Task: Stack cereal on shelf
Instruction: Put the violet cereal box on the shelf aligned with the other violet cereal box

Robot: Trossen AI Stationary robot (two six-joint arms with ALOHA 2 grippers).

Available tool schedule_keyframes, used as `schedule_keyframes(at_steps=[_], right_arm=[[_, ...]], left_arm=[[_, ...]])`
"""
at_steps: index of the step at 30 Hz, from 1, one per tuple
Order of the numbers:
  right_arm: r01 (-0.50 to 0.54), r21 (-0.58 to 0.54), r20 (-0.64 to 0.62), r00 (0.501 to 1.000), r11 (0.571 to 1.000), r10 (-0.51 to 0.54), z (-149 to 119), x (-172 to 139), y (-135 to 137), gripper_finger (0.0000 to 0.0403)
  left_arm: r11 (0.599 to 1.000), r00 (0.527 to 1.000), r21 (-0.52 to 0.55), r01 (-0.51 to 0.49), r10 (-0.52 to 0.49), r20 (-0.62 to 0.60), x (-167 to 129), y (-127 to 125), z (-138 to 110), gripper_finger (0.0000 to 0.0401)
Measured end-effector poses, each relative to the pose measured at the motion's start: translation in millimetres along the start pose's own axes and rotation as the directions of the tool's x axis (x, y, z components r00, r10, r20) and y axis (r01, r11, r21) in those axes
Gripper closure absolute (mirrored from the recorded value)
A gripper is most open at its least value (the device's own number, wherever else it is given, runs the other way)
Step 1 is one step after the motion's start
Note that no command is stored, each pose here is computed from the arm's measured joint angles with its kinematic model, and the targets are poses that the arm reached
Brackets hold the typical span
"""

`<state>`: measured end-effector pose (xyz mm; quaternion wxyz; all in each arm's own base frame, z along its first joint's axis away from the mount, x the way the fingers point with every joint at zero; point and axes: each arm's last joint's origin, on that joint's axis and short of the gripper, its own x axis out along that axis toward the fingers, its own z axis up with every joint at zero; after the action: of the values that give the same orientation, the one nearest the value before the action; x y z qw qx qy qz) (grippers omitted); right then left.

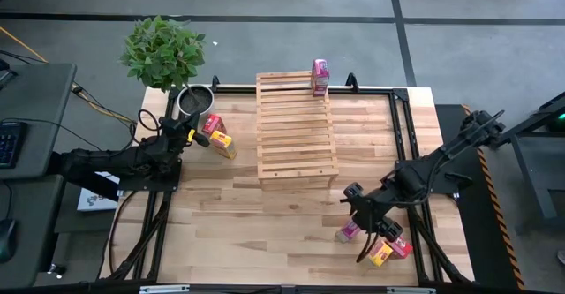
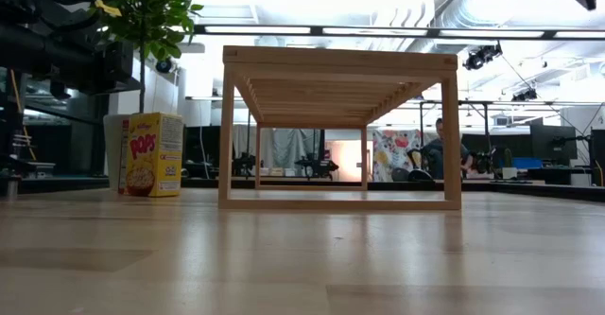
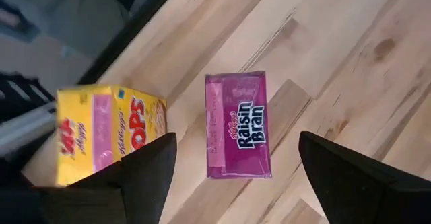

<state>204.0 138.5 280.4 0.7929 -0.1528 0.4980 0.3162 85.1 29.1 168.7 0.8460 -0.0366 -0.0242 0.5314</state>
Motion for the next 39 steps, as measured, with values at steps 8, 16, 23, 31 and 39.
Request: schedule_keyframes(at_steps=[8,16,23,31,39], right_arm=[[-0.005,0.064,0.036,0.999,0.998,0.003,-15.8,10.9,0.2,0.0097],[-0.001,0.020,0.066,0.998,1.000,0.000,-17.5,21.0,-0.9,0.0097],[-0.010,0.018,0.058,0.998,1.000,0.009,-15.5,26.7,-1.4,0.0097],[-0.016,-0.010,0.015,1.000,1.000,0.016,-13.8,40.2,-2.7,0.0098],[-0.006,-0.036,-0.045,0.999,0.999,0.004,-13.6,55.7,-5.1,0.0098]], left_arm=[[1.000,1.000,0.000,0.000,0.000,0.000,0.0,0.0,0.0,0.0398],[1.000,1.000,0.000,0.000,0.000,0.000,0.0,0.0,-0.1,0.0398],[1.000,1.000,-0.001,0.000,0.000,0.000,0.0,0.0,0.0,0.0398],[1.000,1.000,-0.001,0.000,0.000,0.000,0.0,0.0,0.0,0.0398],[1.000,1.000,-0.001,0.000,0.000,0.000,0.0,0.0,0.0,0.0398]])
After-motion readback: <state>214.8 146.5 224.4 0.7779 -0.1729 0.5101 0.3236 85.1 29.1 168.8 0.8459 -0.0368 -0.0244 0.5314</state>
